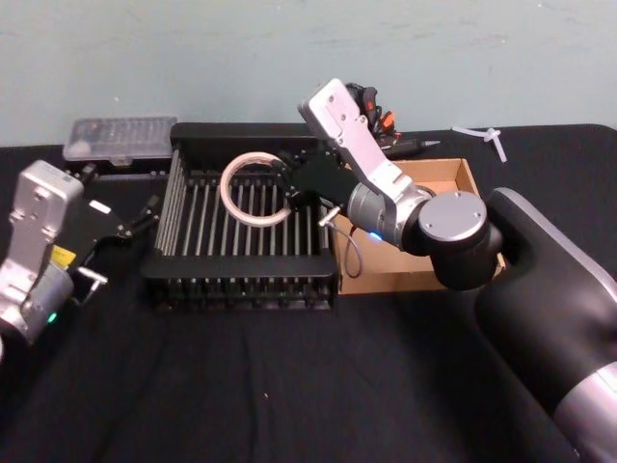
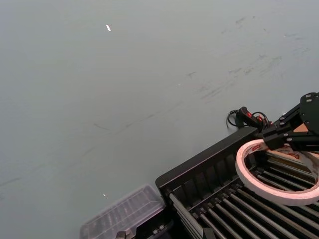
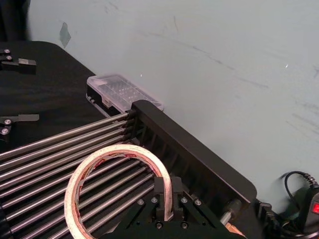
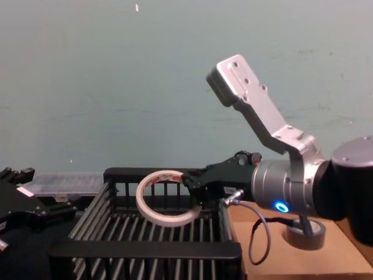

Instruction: Pick up the white tape and place it into the black box , Pick up the silver tape and place it into the brown box.

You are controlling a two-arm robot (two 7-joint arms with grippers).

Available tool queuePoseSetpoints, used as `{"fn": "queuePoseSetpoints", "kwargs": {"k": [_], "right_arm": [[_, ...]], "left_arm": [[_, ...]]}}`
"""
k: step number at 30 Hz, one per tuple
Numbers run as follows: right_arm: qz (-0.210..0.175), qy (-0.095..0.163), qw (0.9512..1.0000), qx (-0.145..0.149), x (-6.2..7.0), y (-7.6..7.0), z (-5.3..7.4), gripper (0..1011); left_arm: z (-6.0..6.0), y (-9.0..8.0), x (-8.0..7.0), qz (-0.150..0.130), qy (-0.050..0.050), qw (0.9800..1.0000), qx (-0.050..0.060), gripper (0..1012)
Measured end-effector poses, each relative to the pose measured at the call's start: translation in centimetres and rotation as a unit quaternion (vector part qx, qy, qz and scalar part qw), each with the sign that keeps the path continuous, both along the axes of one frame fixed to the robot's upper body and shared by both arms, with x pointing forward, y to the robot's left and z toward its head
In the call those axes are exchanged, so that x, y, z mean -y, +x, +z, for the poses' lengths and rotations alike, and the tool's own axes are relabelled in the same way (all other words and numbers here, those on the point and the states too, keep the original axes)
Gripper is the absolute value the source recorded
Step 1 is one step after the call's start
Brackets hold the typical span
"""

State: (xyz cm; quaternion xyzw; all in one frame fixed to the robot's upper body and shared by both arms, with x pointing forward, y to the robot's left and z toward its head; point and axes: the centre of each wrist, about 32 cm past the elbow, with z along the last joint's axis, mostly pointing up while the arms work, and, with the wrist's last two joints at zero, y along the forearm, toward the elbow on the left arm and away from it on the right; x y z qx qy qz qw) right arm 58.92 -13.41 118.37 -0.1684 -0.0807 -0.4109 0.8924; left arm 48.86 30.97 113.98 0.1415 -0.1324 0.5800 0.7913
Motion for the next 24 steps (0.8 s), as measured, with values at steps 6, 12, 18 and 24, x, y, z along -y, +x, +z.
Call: {"fn": "queuePoseSetpoints", "kwargs": {"k": [6, 12, 18, 24], "right_arm": [[-0.003, -0.001, 1.0, -0.007, -0.3, 0.3, -0.5, 92], [-0.005, -0.002, 0.9999, -0.015, -0.5, 0.5, -1.0, 92], [-0.006, -0.005, 0.9998, -0.017, -0.6, 0.5, -1.2, 92], [-0.006, -0.005, 0.9998, -0.017, -0.6, 0.5, -1.1, 92]], "left_arm": [[0.0, 0.0, 0.0, 0.0, 0.0, 1.0, 0.0, 1001], [0.0, 0.0, 0.0, 0.0, 0.0, 1.0, 0.0, 1001], [0.0, 0.0, 0.0, 0.0, 0.0, 1.0, 0.0, 1001], [0.0, 0.0, 0.0, 0.0, 0.0, 1.0, 0.0, 1001]]}}
